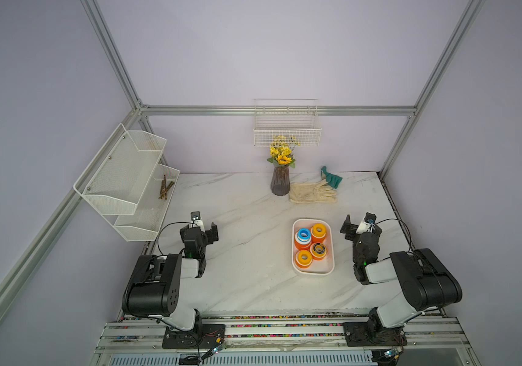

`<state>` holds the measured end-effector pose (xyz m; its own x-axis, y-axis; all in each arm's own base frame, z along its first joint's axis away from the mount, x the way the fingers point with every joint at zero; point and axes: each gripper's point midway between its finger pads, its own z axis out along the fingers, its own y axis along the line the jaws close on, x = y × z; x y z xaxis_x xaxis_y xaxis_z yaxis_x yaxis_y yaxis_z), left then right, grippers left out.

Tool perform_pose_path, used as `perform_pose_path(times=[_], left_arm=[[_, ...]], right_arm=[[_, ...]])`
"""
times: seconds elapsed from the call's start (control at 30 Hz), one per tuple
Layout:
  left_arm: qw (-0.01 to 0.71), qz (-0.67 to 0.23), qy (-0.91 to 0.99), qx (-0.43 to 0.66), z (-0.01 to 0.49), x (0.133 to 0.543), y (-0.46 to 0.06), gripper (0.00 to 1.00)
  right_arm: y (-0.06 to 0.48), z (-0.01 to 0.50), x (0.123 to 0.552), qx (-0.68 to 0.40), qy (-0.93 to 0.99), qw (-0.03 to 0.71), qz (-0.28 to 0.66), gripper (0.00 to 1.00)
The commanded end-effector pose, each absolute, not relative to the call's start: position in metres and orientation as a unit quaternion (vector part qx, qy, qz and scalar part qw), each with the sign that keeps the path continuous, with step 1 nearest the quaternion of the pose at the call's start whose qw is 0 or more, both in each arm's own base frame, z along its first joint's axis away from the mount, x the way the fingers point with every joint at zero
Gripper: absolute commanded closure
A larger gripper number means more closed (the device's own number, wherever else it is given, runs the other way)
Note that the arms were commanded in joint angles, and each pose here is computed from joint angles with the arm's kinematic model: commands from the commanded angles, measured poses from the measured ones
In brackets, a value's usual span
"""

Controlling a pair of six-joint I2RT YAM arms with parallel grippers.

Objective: Put the sealing tape into the storage box
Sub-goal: Reset both arms

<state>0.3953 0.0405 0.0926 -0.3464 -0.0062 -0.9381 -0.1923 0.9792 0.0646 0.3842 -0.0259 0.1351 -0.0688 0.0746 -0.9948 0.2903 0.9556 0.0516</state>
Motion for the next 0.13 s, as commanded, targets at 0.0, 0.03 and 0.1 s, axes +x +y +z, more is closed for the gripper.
perform_pose_path(times=[0.0, 0.03, 0.1], left_arm=[[0.598, 0.078, 0.795, -0.054, 0.1136, 0.4052, 0.0390, 0.00], [0.600, 0.081, 0.794, -0.055, 0.1139, 0.4055, 0.0399, 0.00], [0.600, 0.071, 0.795, -0.047, 0.1129, 0.4025, 0.0355, 0.00]], right_arm=[[-0.0246, 0.1355, 0.3821, 0.128, 0.726, 0.672, -0.073, 0.00], [-0.0246, 0.1356, 0.3821, 0.128, 0.726, 0.672, -0.073, 0.00], [-0.0244, 0.1360, 0.3823, 0.128, 0.726, 0.672, -0.072, 0.00]])
